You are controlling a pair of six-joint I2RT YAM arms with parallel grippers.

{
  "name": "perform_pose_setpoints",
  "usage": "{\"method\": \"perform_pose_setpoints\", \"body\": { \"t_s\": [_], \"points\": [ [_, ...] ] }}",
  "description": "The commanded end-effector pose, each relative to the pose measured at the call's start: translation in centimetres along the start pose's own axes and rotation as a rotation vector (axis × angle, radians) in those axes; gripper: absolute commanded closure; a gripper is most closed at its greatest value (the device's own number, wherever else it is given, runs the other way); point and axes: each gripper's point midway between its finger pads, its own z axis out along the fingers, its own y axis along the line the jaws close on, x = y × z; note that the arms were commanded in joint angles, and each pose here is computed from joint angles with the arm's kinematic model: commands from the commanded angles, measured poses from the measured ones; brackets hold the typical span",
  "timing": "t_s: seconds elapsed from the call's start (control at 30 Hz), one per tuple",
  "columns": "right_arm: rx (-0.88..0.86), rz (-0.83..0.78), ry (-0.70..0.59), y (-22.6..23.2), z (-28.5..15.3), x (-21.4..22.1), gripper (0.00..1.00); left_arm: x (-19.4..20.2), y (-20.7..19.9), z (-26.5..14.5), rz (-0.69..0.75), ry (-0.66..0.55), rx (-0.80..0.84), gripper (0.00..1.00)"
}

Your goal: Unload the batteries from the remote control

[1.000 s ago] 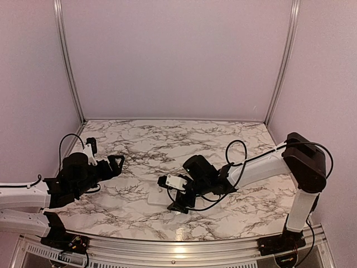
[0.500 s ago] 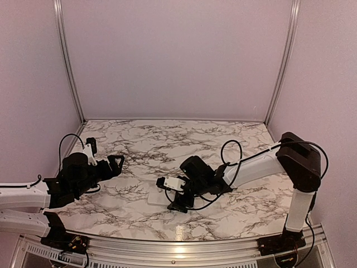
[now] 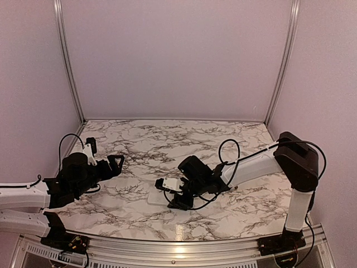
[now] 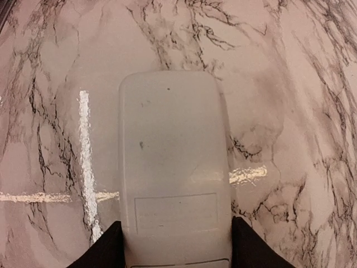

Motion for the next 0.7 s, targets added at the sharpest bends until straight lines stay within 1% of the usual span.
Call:
{"method": "perform_pose_setpoints", "body": {
  "t_s": [0.0, 0.17, 0.27, 0.4, 0.5, 0.67],
  "points": [
    [-0.032, 0.004, 0.059, 0.7, 0.6, 1.2, 0.43, -0.2, 0.0, -0.2, 0.005, -0.019, 0.003, 0.01],
    [-0.038, 0.002, 0.056, 0.8, 0.6, 1.1, 0.57, -0.2, 0.0, -0.2, 0.006, -0.022, 0.005, 0.01],
    [-0.028, -0.004, 0.046, 0.7, 0.2, 0.8, 0.63, -0.3, 0.0, -0.2, 0.006, -0.026, 0.008, 0.01],
    [0.012, -0.015, 0.014, 0.1, -1.0, -0.2, 0.66, -0.3, -0.3, -0.2, 0.007, -0.025, 0.022, 0.01],
    [0.051, -0.016, -0.021, -0.5, -1.9, -1.4, 0.66, -0.2, -0.5, -0.3, 0.008, -0.024, 0.041, 0.01],
    [0.111, 0.028, -0.038, -1.6, -3.3, -2.9, 0.66, -0.2, -1.0, -0.4, 0.009, -0.024, 0.070, 0.01]
  ]
}}
